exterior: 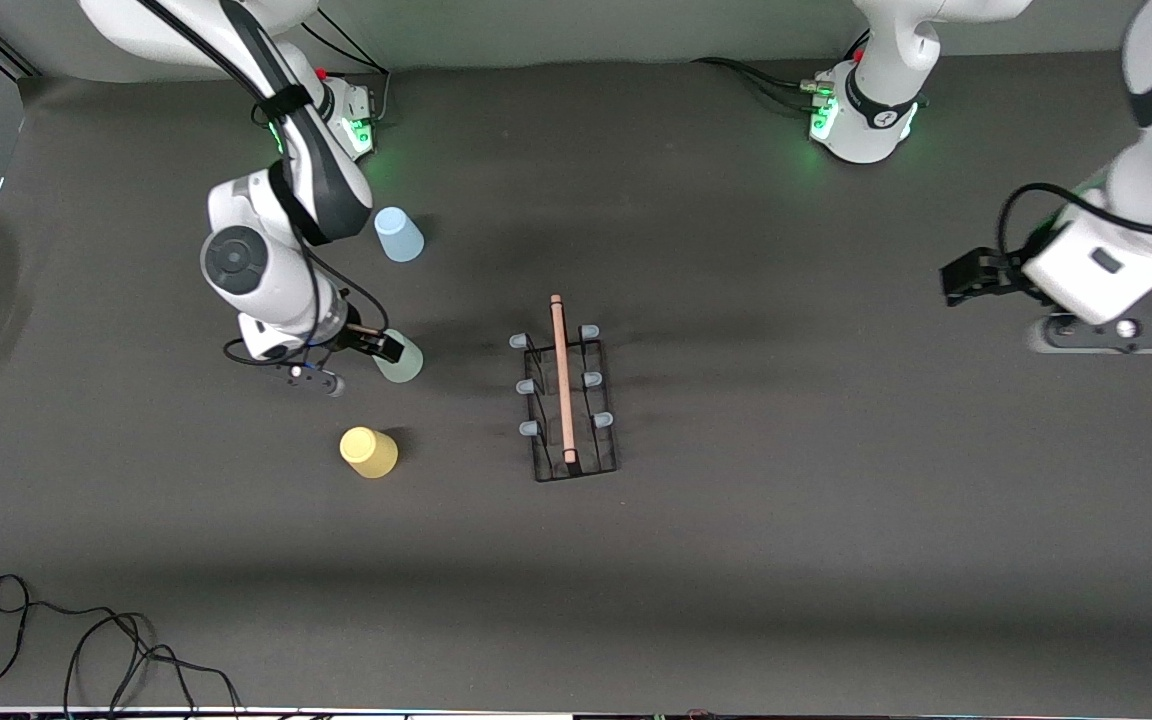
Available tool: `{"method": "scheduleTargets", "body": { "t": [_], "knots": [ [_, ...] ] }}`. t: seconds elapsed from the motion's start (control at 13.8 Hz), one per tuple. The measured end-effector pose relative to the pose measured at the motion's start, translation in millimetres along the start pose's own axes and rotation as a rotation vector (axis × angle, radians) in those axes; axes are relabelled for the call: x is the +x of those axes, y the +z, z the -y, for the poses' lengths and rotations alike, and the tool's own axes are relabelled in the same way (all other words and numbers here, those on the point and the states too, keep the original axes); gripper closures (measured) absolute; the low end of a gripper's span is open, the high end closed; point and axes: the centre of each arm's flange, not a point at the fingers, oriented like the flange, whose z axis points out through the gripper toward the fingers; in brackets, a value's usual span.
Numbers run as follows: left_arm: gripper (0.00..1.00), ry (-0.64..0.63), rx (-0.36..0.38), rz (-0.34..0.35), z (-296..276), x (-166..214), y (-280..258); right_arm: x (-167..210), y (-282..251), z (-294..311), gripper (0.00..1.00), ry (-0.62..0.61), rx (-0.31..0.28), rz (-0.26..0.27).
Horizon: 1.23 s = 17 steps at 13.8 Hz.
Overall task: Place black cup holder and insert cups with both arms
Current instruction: 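Grasp the pale green cup with the right gripper, then carry the pale green cup over the holder with the right gripper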
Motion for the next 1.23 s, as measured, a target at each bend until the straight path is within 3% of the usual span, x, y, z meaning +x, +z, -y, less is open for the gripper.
{"method": "scheduleTargets", "body": {
  "t": [0.44,0.8,0.87,1.09,1.23],
  "knots": [
    [0.0,-0.02,0.003,0.007,12.6,0.2,4.5,-9.0,54.0,0.2,0.0,-0.053,-0.006,-0.019],
    [0.0,-0.04,0.0,-0.001,26.8,4.7,9.5,-16.5,66.8,-9.3,0.01,-0.091,-0.016,-0.011],
    [0.0,-0.046,-0.001,0.0,30.9,5.5,10.2,-16.1,65.6,-9.1,0.04,-0.108,-0.013,-0.014],
    [0.0,-0.054,-0.009,0.006,53.9,8.1,13.9,-13.0,52.7,-10.6,0.34,-0.135,0.0,-0.029],
    [0.0,-0.034,-0.012,0.0,60.3,9.5,15.0,-12.3,34.1,-11.0,0.34,-0.117,0.024,-0.024]
  ]
}}
